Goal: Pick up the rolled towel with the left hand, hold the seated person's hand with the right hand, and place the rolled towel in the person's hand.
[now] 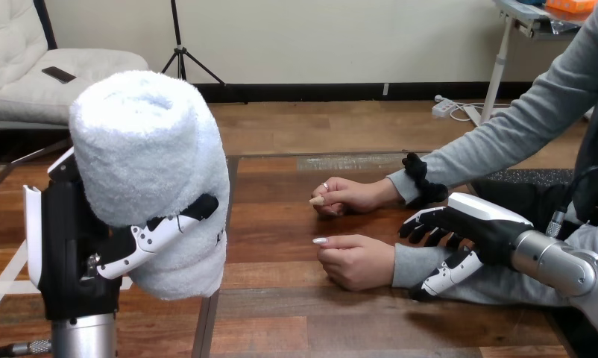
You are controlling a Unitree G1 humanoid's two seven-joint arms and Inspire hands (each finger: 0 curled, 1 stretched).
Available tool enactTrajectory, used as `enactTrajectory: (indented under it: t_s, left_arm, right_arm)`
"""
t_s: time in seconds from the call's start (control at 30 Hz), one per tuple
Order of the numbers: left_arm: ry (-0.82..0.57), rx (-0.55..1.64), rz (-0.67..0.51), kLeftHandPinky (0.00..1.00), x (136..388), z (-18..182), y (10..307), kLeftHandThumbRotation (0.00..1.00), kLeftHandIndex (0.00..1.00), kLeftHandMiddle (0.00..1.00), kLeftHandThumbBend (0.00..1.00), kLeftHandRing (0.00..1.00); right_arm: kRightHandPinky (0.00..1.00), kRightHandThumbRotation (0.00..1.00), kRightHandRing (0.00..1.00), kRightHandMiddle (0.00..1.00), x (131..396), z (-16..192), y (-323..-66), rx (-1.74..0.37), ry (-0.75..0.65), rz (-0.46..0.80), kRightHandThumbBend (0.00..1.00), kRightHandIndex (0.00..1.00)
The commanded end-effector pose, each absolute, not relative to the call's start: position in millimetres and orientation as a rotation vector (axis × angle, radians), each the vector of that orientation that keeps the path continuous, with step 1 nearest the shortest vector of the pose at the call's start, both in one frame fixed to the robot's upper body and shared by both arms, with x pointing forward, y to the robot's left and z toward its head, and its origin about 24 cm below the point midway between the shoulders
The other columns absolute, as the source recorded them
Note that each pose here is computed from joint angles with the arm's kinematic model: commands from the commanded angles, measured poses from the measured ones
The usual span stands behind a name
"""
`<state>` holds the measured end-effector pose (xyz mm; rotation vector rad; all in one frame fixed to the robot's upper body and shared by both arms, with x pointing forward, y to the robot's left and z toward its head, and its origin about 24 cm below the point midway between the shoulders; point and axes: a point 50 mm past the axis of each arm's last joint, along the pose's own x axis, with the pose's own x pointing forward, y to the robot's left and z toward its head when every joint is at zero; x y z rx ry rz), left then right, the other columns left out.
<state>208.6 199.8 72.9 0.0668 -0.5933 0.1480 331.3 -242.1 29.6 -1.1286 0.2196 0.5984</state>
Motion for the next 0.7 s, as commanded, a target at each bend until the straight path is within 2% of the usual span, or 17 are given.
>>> enactTrajectory:
  t_s: [0.0, 0.43, 0.67]
  left_arm:
    - [-0.692, 0.056, 0.15, 0.28, 217, 90, 198, 0.0, 0.43, 0.4, 0.63, 0.33]
    - [-0.688, 0.053, 0.155, 0.28, 217, 89, 198, 0.0, 0.43, 0.4, 0.62, 0.33]
    - [-0.691, 0.053, 0.155, 0.29, 217, 89, 198, 0.0, 0.43, 0.4, 0.62, 0.33]
  right_arm:
    - [0.63, 0.23, 0.72, 0.76, 350, 61, -237, -1.18, 0.108, 0.557, 1.0, 0.75]
    - [0.6, 0.22, 0.68, 0.72, 346, 50, -231, -1.187, 0.121, 0.59, 1.0, 0.71]
    - [0.58, 0.27, 0.65, 0.7, 345, 45, -226, -1.185, 0.132, 0.613, 1.0, 0.7]
